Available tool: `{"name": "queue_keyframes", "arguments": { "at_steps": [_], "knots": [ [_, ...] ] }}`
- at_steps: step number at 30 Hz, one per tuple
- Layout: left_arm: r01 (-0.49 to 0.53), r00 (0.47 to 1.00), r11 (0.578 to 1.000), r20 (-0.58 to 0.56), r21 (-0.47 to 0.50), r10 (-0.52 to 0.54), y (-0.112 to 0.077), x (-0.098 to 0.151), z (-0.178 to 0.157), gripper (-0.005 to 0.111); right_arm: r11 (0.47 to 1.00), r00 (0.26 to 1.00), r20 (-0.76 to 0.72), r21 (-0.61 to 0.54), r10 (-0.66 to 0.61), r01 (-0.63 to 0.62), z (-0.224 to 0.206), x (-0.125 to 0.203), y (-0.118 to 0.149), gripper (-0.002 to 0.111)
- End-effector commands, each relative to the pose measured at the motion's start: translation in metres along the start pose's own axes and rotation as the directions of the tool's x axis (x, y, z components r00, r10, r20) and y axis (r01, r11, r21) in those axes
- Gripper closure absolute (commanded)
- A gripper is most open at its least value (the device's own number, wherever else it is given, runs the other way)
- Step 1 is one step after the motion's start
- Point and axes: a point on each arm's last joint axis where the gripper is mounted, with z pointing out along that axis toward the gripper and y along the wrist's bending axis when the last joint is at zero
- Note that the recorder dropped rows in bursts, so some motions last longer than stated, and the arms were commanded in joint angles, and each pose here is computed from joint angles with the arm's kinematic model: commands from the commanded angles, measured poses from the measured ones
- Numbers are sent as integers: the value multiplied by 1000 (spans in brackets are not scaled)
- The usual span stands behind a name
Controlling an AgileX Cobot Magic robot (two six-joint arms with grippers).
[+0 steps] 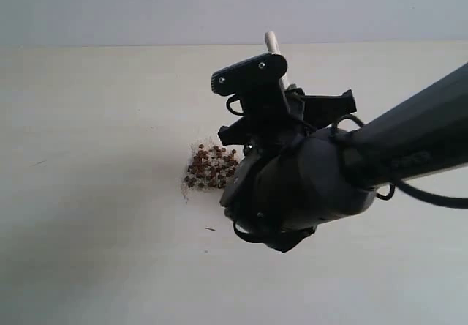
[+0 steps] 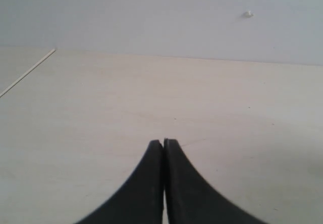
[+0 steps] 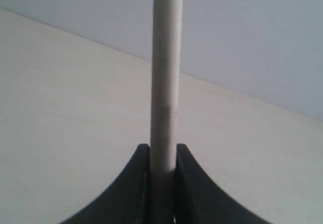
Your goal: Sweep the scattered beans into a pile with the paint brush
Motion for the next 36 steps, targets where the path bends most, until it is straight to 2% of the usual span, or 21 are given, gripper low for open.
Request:
{"name": "queue_keyframes", "arguments": {
  "at_steps": [1,12,23,32,36],
  "knots": [
    [-8,1000,1000,7,0,8,0,0,0,107,1000,1000,18,16,-11,11,7,4,15,108],
    [-8,1000,1000,7,0,8,0,0,0,107,987,997,-47,-151,56,-63,12,-9,46,108],
    [-8,1000,1000,7,0,8,0,0,0,107,967,993,-65,-227,103,-115,12,-23,59,108],
    [-8,1000,1000,7,0,8,0,0,0,107,975,993,-36,-191,112,-117,17,-24,67,108],
    [-8,1000,1000,7,0,8,0,0,0,107,987,987,71,-89,141,-135,3,-40,56,108]
  ]
}}
